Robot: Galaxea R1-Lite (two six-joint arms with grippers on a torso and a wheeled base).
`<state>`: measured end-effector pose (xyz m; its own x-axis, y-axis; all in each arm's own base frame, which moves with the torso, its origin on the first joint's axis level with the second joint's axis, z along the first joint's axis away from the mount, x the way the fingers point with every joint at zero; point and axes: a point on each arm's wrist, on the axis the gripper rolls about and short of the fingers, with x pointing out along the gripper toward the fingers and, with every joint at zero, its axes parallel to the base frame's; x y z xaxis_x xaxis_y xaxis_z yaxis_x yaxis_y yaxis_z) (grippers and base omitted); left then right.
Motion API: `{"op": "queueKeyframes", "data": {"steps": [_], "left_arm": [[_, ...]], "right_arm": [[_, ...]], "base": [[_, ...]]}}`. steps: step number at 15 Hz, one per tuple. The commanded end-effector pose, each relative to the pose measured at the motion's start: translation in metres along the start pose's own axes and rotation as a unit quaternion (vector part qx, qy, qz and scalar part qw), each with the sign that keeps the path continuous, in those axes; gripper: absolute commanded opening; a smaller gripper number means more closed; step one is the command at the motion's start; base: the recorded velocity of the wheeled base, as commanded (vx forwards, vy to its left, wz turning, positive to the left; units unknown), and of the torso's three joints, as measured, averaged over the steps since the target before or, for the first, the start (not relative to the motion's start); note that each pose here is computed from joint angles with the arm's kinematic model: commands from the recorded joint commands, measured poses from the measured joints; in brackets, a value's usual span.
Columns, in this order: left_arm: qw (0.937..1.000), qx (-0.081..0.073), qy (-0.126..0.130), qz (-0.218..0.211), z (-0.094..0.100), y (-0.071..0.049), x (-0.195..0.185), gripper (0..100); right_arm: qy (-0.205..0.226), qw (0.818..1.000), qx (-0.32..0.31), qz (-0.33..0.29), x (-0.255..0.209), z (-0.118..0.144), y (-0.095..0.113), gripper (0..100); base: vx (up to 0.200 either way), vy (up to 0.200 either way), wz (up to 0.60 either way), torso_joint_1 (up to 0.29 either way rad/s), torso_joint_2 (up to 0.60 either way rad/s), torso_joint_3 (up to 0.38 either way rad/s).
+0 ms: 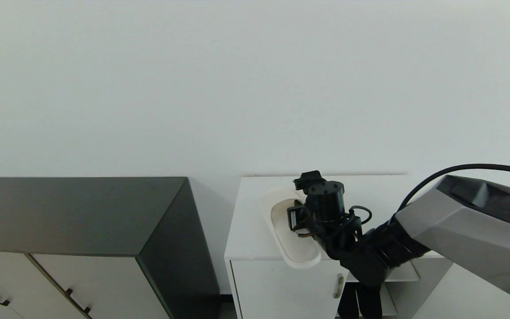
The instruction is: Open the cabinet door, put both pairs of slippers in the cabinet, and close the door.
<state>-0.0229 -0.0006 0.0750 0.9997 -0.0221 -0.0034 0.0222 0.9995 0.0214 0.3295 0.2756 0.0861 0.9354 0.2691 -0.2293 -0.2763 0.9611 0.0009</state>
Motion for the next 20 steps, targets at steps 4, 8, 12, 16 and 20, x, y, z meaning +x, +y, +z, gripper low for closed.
{"op": "queueKeyframes", "data": {"steps": [4,8,12,16,20], "left_arm": [[1.0000,0.000,0.001,0.000,0.000,0.000,0.000,0],[1.0000,0.000,0.001,0.000,0.000,0.000,0.000,0],[1.0000,0.000,0.001,0.000,0.000,0.000,0.000,0],[1.0000,0.000,0.001,0.000,0.000,0.000,0.000,0],[1.0000,-0.001,0.001,0.000,0.000,0.000,0.000,0]], "right_arm": [[0.009,0.999,-0.007,0.039,-0.063,0.006,-0.013,0],[0.012,0.999,-0.012,0.034,-0.066,0.003,-0.009,0],[0.009,0.999,-0.012,0.035,-0.068,0.002,-0.009,0],[0.009,0.999,-0.013,0.035,-0.069,0.001,-0.008,0],[0.010,0.999,-0.014,0.035,-0.070,0.001,-0.007,0]], "base": [[0.000,0.000,0.00,0.000,0.00,0.000],[0.000,0.000,0.00,0.000,0.00,0.000],[-0.050,0.000,0.00,0.001,0.00,0.001],[-0.200,0.000,0.00,0.004,0.00,0.001],[-0.200,0.000,0.00,0.004,0.00,0.002]]}}
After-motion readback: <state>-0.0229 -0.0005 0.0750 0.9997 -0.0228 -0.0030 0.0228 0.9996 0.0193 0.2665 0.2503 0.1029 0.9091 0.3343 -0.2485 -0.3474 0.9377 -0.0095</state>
